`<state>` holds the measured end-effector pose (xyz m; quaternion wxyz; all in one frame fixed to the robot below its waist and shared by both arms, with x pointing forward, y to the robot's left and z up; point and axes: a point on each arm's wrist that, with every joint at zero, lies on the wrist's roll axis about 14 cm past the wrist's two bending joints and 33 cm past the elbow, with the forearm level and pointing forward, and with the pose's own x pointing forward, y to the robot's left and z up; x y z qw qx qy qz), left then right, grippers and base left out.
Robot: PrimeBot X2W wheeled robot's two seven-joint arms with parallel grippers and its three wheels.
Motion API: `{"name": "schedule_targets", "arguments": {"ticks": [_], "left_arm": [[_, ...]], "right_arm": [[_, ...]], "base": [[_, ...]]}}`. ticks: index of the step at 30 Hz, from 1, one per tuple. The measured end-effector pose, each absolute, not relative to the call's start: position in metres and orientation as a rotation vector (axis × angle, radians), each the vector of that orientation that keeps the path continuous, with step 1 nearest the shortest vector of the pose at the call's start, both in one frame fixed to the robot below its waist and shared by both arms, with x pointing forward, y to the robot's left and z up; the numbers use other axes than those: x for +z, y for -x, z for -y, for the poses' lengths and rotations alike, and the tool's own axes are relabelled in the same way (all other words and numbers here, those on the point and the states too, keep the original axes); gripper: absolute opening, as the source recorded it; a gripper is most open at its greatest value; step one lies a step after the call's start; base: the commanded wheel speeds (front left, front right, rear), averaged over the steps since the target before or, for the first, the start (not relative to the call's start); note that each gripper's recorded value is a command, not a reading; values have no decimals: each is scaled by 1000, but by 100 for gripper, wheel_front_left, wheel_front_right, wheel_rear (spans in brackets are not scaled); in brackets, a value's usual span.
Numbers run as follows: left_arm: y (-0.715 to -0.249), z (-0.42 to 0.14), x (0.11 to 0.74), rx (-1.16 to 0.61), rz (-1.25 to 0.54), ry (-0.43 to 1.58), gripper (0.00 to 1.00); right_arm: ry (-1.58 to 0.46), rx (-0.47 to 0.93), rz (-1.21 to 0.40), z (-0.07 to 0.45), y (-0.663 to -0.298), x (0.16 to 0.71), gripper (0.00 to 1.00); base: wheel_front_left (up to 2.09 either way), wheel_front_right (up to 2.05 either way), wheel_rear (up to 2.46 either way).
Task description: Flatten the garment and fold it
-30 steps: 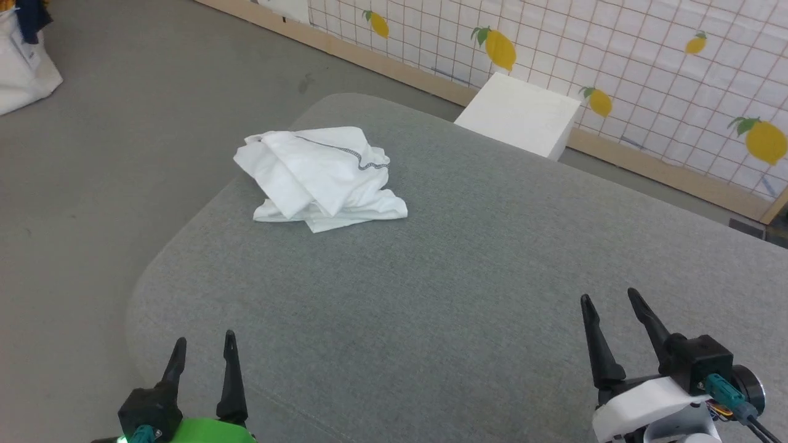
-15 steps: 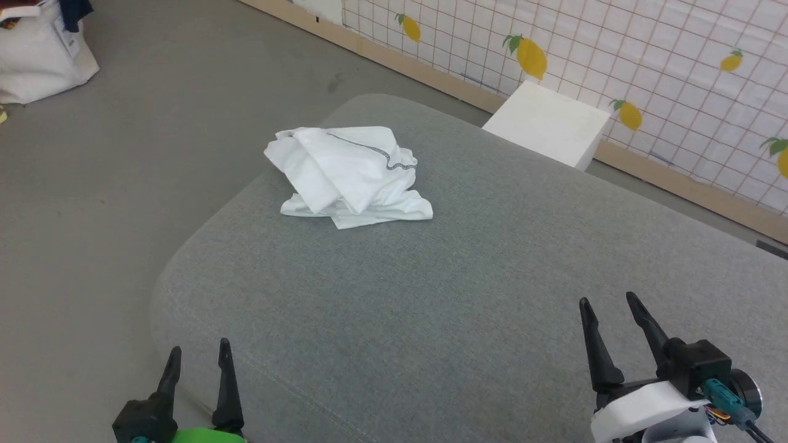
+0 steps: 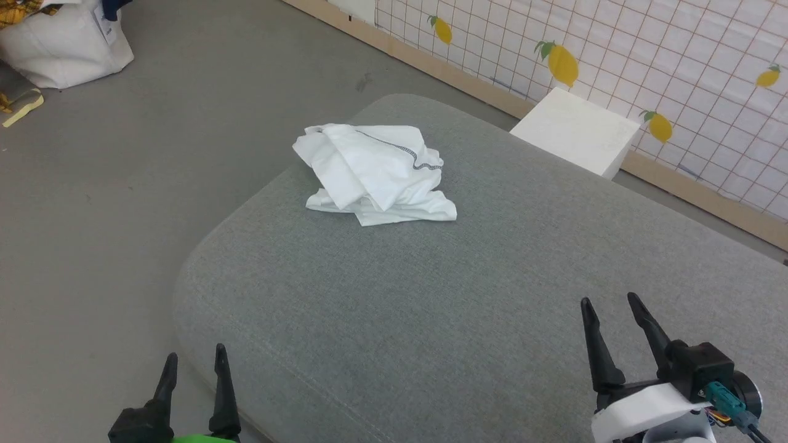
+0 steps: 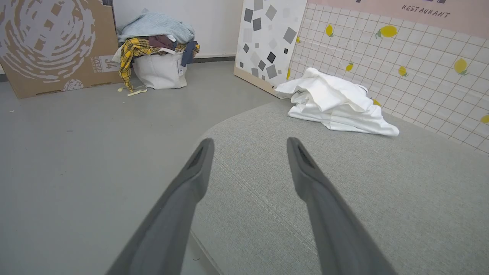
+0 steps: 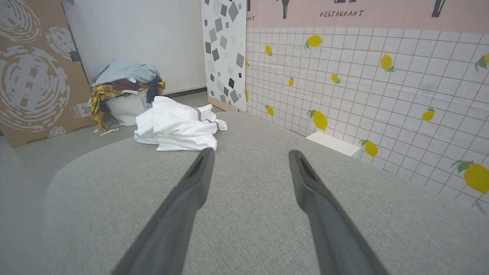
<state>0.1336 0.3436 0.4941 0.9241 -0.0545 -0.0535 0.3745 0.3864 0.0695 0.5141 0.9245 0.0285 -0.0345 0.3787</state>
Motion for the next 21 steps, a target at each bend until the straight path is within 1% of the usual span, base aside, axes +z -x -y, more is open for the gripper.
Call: {"name": "schedule_targets", "arguments": {"ticks": [8, 13, 16, 18, 21], "left_arm": [[-136, -342, 493, 760, 107, 113, 100], [-153, -331, 505, 671, 138, 96, 100], [-173, -334, 531, 609, 203, 56, 100], [-194, -339, 562, 552, 256, -2, 100], [-220, -351, 605, 500, 282, -97, 100]], "right_arm": [[-58, 774, 72, -68, -386, 515, 100], [-61, 771, 70, -67, -387, 514, 100], [-59, 772, 71, -68, -389, 512, 100], [-54, 775, 78, -69, -392, 512, 100], [-48, 778, 104, -73, -400, 516, 100]], "base": [[0, 0, 0], [0, 0, 0], [0, 0, 0], [0, 0, 0], [0, 0, 0]]}}
